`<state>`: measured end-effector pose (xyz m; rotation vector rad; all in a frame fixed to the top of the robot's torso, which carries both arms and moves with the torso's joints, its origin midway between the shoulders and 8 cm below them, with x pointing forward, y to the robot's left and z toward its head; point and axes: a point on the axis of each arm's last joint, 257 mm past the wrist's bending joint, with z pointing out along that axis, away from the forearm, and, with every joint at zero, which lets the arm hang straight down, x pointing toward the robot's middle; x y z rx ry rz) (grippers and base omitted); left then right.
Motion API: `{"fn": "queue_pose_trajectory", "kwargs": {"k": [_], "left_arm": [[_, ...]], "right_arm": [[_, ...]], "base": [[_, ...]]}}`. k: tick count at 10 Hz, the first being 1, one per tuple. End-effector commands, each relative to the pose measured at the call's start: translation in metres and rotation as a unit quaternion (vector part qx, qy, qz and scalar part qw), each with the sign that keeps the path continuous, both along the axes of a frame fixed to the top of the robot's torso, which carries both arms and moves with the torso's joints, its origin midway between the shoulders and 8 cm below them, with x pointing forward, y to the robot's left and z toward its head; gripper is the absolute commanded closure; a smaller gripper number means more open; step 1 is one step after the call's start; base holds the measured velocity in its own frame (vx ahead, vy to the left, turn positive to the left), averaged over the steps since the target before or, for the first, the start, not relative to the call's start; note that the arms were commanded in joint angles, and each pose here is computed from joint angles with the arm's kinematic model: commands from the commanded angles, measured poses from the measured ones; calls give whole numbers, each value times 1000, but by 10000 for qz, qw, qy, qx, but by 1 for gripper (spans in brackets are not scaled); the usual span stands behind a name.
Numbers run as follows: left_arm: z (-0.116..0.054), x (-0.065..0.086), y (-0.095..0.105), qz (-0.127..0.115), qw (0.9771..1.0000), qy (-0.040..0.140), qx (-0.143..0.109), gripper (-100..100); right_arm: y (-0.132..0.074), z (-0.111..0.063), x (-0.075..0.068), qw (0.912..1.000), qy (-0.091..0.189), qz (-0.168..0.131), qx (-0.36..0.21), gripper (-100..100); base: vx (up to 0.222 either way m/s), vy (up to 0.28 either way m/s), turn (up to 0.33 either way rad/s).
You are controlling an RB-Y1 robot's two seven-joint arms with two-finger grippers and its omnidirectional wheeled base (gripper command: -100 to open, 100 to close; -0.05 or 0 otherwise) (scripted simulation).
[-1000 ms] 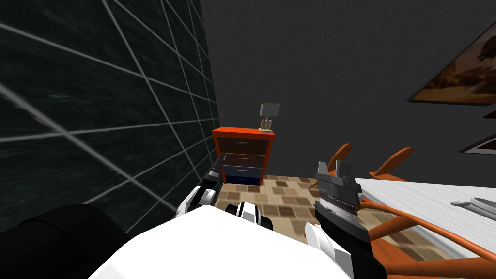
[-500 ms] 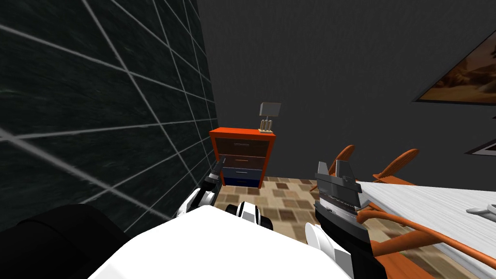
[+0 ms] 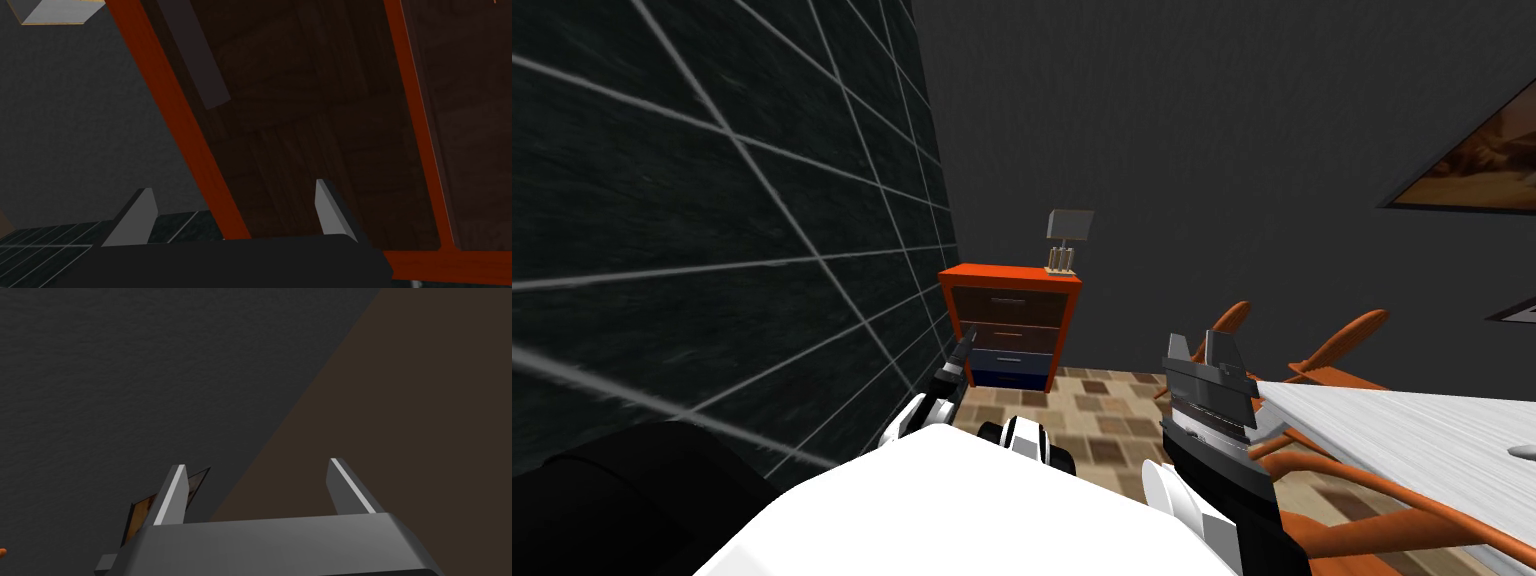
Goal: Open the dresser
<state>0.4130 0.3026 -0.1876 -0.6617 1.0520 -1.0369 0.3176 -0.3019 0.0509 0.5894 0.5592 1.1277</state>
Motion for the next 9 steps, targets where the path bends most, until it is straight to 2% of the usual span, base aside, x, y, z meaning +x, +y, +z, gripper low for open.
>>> {"fn": "queue_pose_trajectory", "kwargs": {"k": [1,4,5,8,9], "left_arm": [[-22,0,5,46,9998,165,-36,-100],[-50,-2,12,111,9992,382,-89,-100],[-52,-2,12,116,9991,405,-92,-100],[-77,-5,18,178,9980,594,-156,-100],[-78,-5,18,181,9978,612,-157,-100]], "right_arm": [[0,0,0,10000,0,0,0,0],[0,0,0,10000,0,0,0,0],[0,0,0,10000,0,0,0,0],[0,0,0,10000,0,0,0,0],[0,0,0,10000,0,0,0,0]], "base": [[65,-11,1],[81,-9,2],[52,-7,0],[52,-9,1],[51,-9,2]]}}
